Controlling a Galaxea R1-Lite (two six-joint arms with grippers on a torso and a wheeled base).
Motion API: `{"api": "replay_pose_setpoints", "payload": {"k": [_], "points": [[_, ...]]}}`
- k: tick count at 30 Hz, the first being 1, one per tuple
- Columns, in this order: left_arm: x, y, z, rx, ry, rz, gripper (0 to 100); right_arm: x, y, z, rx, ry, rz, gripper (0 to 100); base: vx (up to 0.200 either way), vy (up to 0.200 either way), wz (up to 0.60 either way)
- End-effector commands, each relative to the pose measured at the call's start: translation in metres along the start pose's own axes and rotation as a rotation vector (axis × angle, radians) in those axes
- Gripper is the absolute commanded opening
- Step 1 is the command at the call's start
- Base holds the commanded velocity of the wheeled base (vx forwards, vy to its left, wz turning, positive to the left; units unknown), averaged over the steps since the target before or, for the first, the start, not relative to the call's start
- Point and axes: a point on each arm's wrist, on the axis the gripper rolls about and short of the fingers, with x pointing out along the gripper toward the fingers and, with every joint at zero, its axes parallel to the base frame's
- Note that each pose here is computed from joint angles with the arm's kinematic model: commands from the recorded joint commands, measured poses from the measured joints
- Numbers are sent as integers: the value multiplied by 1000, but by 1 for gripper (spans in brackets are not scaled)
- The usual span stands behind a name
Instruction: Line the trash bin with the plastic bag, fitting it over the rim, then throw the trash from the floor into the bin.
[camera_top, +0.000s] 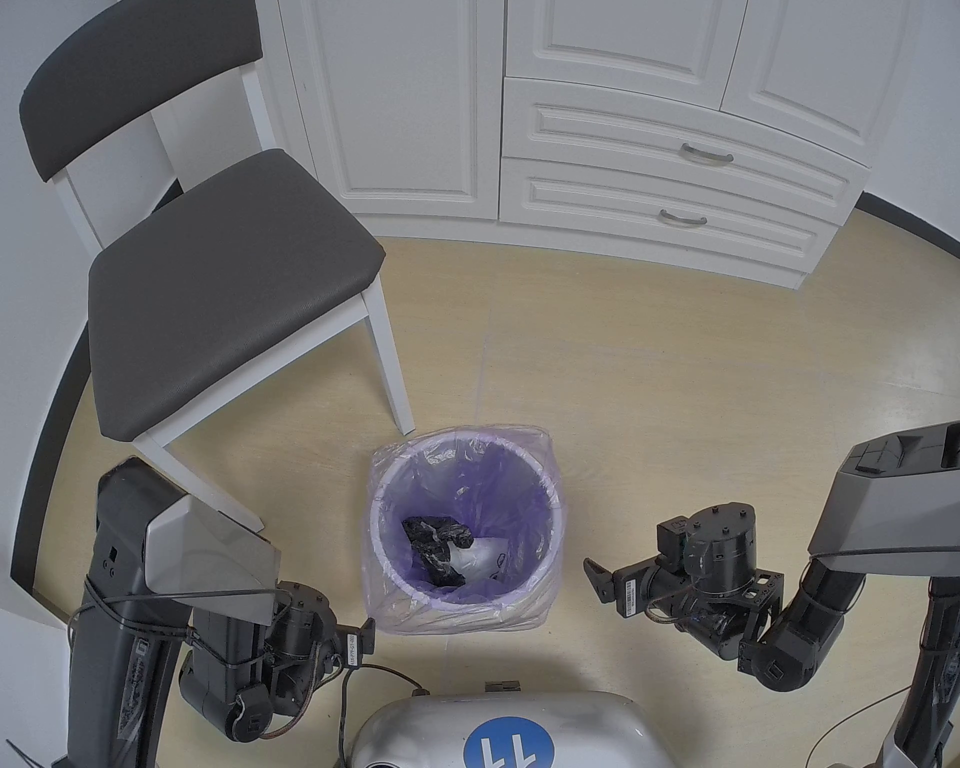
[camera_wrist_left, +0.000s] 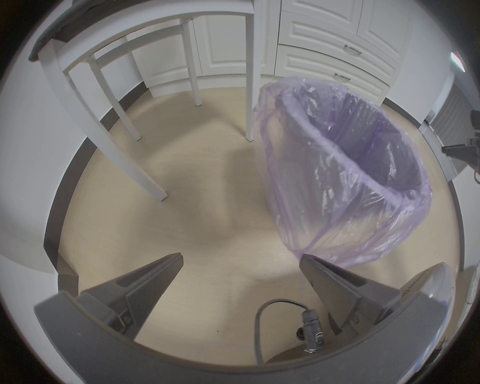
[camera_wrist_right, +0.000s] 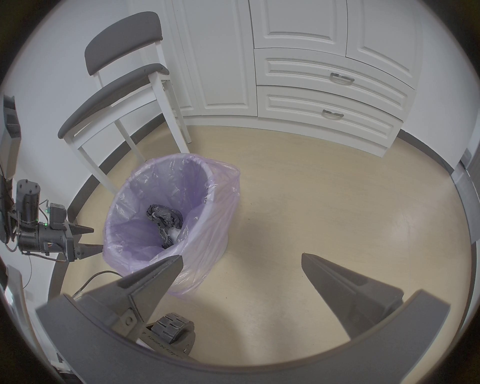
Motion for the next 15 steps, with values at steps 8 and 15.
{"api": "replay_pose_setpoints", "payload": {"k": [8, 15], "points": [[-75, 30, 16, -4, 19, -12, 100, -42, -20, 11, -111, -14, -21, 100, 0, 0, 0], [-109, 36, 40, -47, -91, -50, 100, -72, -29, 13, -129, -30, -22, 100, 0, 0, 0]]}}
